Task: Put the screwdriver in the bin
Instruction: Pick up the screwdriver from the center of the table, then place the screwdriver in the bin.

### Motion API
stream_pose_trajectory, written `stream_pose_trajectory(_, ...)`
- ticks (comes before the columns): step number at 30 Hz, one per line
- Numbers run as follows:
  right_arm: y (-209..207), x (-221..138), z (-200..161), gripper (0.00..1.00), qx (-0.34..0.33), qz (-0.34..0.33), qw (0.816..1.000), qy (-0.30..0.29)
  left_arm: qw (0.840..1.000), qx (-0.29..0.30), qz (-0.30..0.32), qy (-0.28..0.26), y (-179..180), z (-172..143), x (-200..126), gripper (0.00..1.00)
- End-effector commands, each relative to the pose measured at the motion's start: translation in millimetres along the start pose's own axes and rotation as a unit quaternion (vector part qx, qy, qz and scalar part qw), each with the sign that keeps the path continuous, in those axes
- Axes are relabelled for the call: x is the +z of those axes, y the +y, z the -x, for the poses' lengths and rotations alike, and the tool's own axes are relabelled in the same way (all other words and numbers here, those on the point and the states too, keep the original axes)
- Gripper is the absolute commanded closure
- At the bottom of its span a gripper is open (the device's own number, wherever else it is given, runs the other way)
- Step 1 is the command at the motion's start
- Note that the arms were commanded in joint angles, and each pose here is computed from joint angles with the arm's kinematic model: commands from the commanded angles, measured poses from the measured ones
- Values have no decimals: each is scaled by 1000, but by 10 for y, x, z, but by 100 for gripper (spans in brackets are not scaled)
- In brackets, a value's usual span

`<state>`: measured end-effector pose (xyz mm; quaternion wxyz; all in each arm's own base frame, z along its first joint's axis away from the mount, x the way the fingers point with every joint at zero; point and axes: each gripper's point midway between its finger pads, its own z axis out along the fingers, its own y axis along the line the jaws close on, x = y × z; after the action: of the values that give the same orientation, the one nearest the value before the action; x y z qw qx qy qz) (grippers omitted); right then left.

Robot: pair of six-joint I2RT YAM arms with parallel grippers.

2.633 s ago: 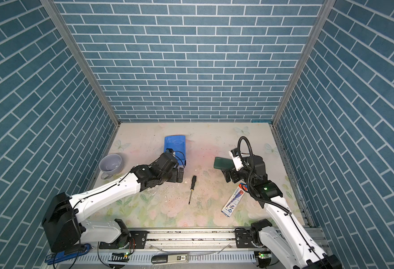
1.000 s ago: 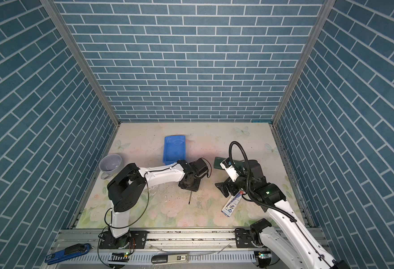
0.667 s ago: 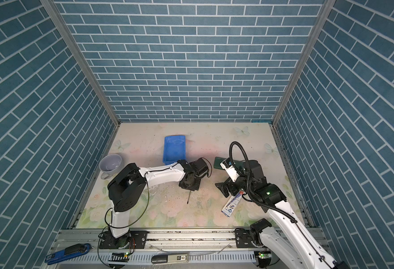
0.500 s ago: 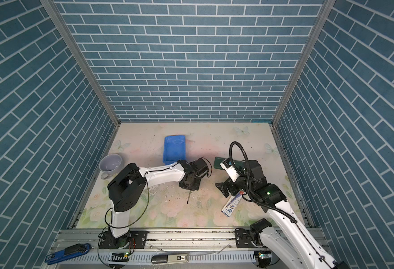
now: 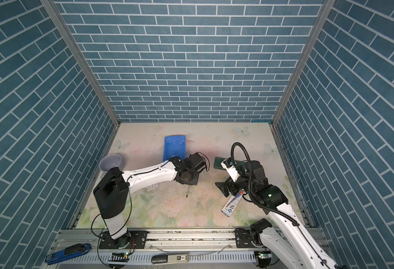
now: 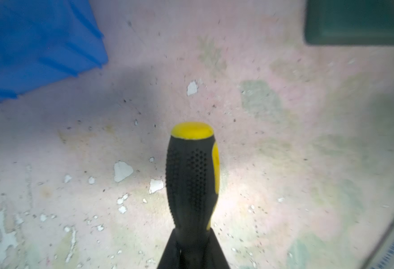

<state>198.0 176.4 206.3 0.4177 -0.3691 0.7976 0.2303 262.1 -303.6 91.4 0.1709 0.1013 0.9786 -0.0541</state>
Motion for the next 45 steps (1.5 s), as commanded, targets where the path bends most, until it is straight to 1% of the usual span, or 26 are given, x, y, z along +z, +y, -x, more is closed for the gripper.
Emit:
stream_pose_trajectory(1,42,0,115,1,-6,10,999,-37,999,-5,0,-33,51,143,-263,90)
stream_pose_trajectory(5,29,2,258,1,-4,10,998,-66,998,-17,-17,-55,75,305,-457,90)
stream_pose_trajectory(8,15,-7,360,1,-7,8,997,-80,997,-24,-24,-65,122,449,-537,90)
stream_pose_trajectory(13,-18,32,499,1,-23,7,996,-90,996,-29,-14,-86,310,749,-600,90)
stream_pose_trajectory(17,-69,120,644,1,-51,6,994,-101,995,-29,-4,-98,471,1012,-570,90)
stream_pose_trajectory(26,-156,386,1035,1,-83,22,986,-145,993,-49,15,-103,795,1414,-375,90)
stream_pose_trajectory(34,-240,675,1216,1,-89,37,982,-161,992,-64,22,-103,983,1700,-186,90)
stream_pose_trajectory(39,-261,800,1279,1,-84,48,981,-169,992,-77,29,-95,1125,1801,-30,90)
stream_pose_trajectory(45,-265,875,1255,1,-81,54,982,-165,993,-80,37,-75,1211,1781,198,90)
